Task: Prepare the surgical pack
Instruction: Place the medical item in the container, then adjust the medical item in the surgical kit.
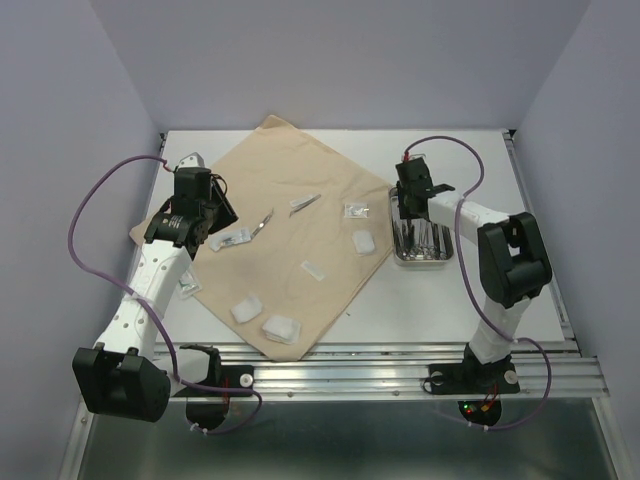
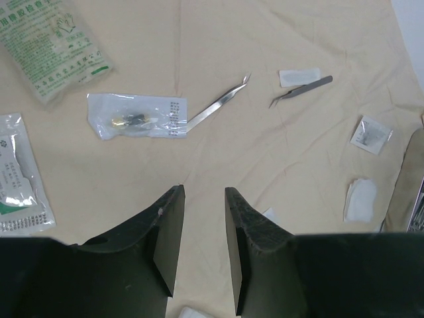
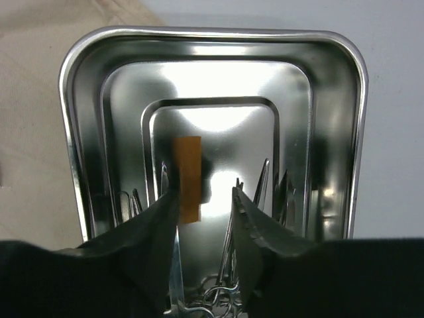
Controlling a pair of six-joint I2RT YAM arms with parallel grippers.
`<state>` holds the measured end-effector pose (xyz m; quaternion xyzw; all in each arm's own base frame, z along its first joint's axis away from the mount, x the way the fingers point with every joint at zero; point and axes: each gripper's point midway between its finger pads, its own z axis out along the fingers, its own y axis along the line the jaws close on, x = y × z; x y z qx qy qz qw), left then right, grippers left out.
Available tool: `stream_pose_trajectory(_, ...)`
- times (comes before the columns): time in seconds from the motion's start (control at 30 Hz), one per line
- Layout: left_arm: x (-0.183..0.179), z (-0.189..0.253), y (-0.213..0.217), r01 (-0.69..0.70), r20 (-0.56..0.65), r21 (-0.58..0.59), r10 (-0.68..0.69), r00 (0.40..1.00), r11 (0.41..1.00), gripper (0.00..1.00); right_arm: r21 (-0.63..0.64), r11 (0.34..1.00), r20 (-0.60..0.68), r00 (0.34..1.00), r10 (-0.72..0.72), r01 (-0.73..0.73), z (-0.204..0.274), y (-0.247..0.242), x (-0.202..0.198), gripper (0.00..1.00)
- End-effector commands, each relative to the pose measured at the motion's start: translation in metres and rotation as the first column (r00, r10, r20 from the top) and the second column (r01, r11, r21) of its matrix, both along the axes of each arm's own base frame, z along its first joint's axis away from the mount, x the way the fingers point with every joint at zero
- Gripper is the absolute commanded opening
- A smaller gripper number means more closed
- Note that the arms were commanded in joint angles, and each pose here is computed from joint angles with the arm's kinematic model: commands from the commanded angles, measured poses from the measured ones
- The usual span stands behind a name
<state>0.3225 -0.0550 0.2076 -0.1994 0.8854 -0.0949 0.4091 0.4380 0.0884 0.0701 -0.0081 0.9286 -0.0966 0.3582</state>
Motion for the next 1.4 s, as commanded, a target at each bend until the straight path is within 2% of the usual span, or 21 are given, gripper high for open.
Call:
stream_pose_trajectory(0.0, 0.005, 0.017, 0.003, 0.004, 0.055, 0.013, -0.004, 0.998, 1.0, 0.42, 0.01, 1.0, 0.103, 0.995, -0.008, 0.007, 0.023, 0.003, 0.034, 0.48)
stream_pose_trajectory(0.07, 0.004, 0.017, 0.003, 0.005, 0.053, 0.018, -0.006, 0.999, 1.0, 0.42, 0.012, 1.0, 0.107, 0.994, -0.006, 0.004, 0.028, 0.004, 0.036, 0.54)
stream_pose_trajectory(0.17, 0.004, 0.02, 0.005, 0.0, 0.056, 0.025, -0.001, 0.998, 1.0, 0.42, 0.034, 0.999, 0.141, 0.99, -0.004, -0.001, 0.047, 0.007, 0.039, 0.55)
stream_pose_trajectory(0.27, 0.006, 0.023, 0.005, -0.003, 0.067, 0.025, 0.001, 0.998, 1.0, 0.42, 0.117, 0.992, 0.194, 0.981, 0.032, -0.056, 0.073, 0.022, 0.04, 0.55)
stream_pose_trajectory(0.43, 0.01, 0.022, 0.001, 0.004, 0.067, 0.004, -0.005, 0.998, 1.0, 0.42, 0.192, 0.972, 0.203, 0.975, 0.092, -0.132, 0.09, 0.081, 0.033, 0.55)
stream_pose_trajectory(0.53, 0.011, 0.016, 0.002, 0.0, 0.045, 0.012, 0.0, 0.999, 1.0, 0.42, 0.243, 0.963, 0.196, 0.978, 0.068, -0.116, 0.086, 0.121, 0.033, 0.59)
stream_pose_trajectory(0.67, 0.01, 0.014, 0.002, -0.003, 0.033, 0.016, 0.002, 0.999, 1.0, 0.42, 0.305, 0.946, 0.18, 0.982, 0.053, -0.107, 0.073, 0.171, 0.035, 0.58)
stream_pose_trajectory(0.87, 0.007, 0.012, 0.006, -0.001, 0.018, 0.041, 0.001, 1.0, 0.999, 0.42, 0.226, 0.956, 0.145, 0.977, 0.159, -0.189, 0.049, 0.234, 0.05, 0.58)
stream_pose_trajectory(1.13, -0.001, 0.01, 0.007, 0.003, 0.014, 0.042, -0.004, 1.0, 0.999, 0.42, 0.117, 0.981, 0.173, 0.976, 0.135, -0.157, 0.023, 0.245, 0.087, 0.58)
stream_pose_trajectory(1.37, -0.009, 0.011, 0.008, 0.004, 0.016, 0.041, -0.005, 1.0, 0.999, 0.42, 0.115, 0.982, 0.199, 0.972, 0.127, -0.151, 0.011, 0.256, 0.104, 0.59)
